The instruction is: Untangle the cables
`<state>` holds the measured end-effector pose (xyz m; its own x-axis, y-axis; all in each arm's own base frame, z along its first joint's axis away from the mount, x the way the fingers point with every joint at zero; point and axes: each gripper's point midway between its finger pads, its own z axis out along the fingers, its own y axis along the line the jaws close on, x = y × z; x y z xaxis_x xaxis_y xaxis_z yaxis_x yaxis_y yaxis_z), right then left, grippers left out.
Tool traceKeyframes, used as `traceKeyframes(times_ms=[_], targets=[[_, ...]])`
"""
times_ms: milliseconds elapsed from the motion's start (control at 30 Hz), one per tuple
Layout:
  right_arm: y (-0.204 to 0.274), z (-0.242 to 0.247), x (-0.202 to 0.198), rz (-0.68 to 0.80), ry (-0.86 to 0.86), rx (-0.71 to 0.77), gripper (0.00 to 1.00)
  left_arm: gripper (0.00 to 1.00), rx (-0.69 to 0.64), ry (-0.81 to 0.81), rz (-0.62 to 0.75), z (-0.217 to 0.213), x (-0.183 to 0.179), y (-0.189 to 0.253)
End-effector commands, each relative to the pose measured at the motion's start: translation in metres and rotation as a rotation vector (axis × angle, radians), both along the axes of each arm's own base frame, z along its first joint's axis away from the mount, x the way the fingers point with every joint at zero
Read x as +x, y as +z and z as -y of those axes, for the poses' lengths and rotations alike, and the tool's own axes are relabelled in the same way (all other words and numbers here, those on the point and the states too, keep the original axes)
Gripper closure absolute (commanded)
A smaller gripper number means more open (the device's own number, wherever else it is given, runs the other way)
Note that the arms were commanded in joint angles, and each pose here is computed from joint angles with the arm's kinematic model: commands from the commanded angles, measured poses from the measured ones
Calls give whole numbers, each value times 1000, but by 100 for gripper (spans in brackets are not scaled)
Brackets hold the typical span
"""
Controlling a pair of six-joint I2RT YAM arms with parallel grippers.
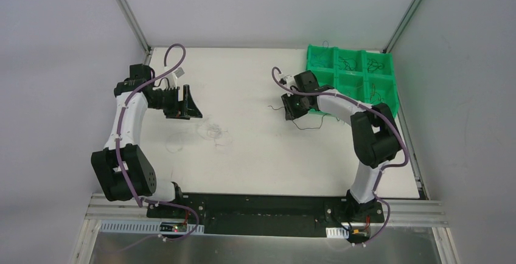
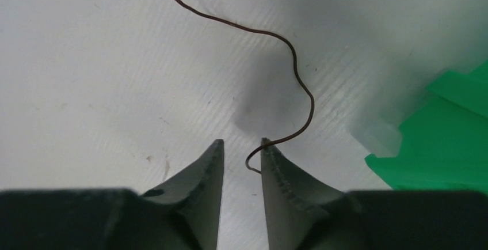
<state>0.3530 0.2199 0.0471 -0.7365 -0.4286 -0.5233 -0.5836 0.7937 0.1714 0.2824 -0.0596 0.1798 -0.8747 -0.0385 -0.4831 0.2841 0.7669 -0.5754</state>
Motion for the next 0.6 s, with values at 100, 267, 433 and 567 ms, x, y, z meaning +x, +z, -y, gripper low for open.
traceKeyframes(times_ms=[100, 267, 433, 567], targets=[[18, -3, 37, 127, -31, -38, 85, 26, -2, -35, 67, 9, -1, 13], [11, 2, 41, 125, -51, -76, 85, 26, -7, -45, 75, 12, 8, 14], [22, -5, 41, 131, -21, -41, 100, 26, -5, -60, 102, 14, 15, 19], [87, -25, 24, 155, 29, 144, 100, 1, -46, -129, 203, 24, 17, 38]])
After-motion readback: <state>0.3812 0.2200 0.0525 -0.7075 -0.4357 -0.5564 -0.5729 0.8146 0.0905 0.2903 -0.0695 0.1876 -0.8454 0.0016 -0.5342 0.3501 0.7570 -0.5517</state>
